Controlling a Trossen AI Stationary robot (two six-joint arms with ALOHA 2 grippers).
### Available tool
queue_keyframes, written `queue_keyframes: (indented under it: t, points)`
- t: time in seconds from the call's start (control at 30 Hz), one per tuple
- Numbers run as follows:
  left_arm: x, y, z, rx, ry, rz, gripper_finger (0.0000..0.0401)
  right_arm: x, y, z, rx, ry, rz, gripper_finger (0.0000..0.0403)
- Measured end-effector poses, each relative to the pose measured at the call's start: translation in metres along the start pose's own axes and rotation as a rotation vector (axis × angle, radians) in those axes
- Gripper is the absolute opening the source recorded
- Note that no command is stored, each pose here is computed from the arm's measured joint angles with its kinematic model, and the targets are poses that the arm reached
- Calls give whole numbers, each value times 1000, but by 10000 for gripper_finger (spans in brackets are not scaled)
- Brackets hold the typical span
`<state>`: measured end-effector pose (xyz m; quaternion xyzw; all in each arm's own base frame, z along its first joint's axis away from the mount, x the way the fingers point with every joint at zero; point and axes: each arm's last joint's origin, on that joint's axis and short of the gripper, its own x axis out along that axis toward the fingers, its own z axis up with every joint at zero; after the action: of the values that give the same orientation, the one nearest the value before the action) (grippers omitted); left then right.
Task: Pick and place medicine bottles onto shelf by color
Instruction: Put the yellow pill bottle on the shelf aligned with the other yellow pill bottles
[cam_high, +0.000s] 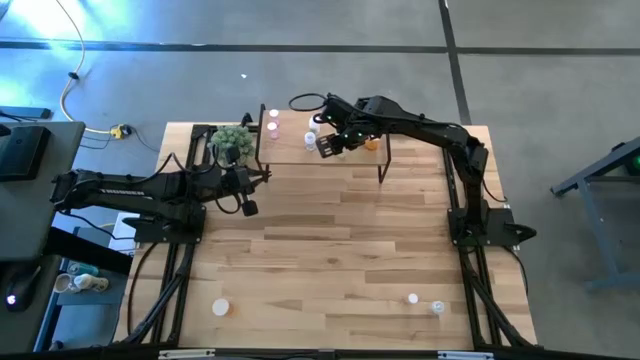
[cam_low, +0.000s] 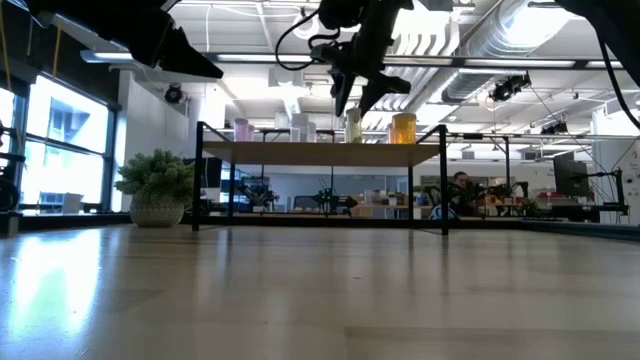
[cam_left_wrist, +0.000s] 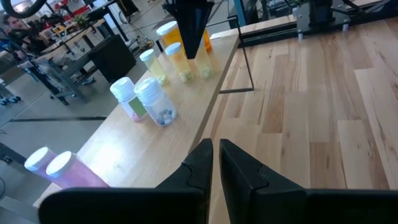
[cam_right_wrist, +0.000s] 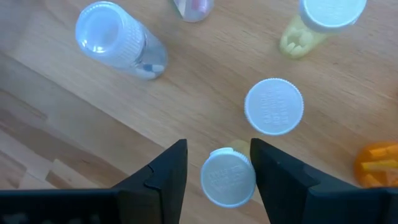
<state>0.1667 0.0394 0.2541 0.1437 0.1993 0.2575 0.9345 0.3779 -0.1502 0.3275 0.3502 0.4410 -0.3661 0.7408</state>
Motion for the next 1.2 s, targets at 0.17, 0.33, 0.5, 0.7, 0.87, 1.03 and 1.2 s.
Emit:
queue_keyframes:
  t: [0.17, 0.33, 0.5, 0.7, 0.87, 1.03, 1.2]
  points:
    - [0, 0, 0, 0, 1, 0, 21, 0, 0, 0, -2, 0, -4, 167]
    - [0, 0, 0, 0, 0, 0, 21, -1, -2, -1, -19, 14, -17, 167]
    - [0, 0, 0, 0, 1, 0, 21, -1, -4, -3, -22, 27, -37, 167]
    - [0, 0, 0, 0, 0, 0, 21, -1, -5, -5, -5, 46, -52, 167]
    - [0, 0, 0, 0, 0, 1, 21, -2, -4, -6, 9, 53, -47, 167]
    - [0, 0, 0, 0, 0, 0, 21, -2, -2, -8, 12, 70, -25, 167]
    - [0, 0, 0, 0, 0, 0, 21, -2, -2, -7, 24, 65, -17, 167]
